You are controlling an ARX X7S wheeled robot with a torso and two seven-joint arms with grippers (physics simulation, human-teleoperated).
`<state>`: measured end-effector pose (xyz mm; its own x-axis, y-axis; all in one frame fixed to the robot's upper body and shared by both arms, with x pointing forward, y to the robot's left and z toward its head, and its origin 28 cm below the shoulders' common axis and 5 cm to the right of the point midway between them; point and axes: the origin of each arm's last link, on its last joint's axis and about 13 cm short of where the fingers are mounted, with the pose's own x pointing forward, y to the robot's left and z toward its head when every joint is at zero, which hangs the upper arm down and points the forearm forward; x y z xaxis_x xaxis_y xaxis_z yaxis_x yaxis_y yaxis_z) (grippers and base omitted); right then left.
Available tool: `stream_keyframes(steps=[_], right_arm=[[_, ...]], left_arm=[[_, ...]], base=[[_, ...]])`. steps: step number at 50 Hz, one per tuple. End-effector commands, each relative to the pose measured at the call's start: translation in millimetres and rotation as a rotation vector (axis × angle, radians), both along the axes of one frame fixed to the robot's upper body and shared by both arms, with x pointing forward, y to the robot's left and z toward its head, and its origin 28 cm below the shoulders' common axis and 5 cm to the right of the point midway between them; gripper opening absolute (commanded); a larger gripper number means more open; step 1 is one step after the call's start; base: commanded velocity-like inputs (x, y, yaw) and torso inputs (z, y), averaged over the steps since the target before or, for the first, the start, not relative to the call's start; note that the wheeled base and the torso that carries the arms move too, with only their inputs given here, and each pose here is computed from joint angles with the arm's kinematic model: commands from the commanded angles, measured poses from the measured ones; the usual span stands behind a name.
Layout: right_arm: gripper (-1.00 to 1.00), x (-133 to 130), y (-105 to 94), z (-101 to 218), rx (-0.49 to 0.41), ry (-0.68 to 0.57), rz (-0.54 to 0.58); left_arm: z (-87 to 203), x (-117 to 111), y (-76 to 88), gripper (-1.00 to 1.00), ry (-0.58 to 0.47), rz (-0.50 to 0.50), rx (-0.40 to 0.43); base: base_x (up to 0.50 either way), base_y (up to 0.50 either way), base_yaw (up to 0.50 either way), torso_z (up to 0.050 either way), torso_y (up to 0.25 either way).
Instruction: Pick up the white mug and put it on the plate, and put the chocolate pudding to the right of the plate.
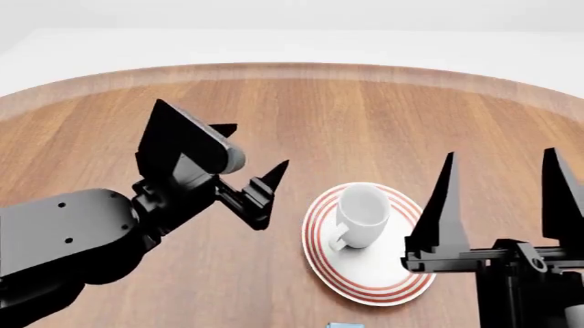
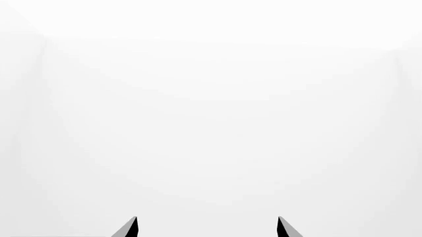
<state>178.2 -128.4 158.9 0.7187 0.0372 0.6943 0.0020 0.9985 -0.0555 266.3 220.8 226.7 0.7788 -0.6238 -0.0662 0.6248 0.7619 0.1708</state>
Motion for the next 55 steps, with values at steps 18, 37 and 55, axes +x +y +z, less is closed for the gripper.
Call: stream_keyframes(steps=[18, 37, 55], right_arm=[[1.0, -7.1, 7.0, 5.8, -0.033, -0.003, 0.015], [1.0, -41.3, 32.4, 16.1, -0.038, 0.098, 0.026], [1.0, -61.9, 49.4, 19.1, 0.001, 0.272, 0.07]], left_arm=[[11.4, -10.6, 14.1, 1.0, -0.174, 0.076, -0.05], [13.8, -14.6, 14.3, 1.0, -0.176, 0.074, -0.051], [16.5, -16.1, 13.3, 1.0, -0.173, 0.074, -0.043]], base=[[0.0, 0.0, 0.0, 0.0, 0.0], [0.0, 0.0, 0.0, 0.0, 0.0], [0.0, 0.0, 0.0, 0.0, 0.0]])
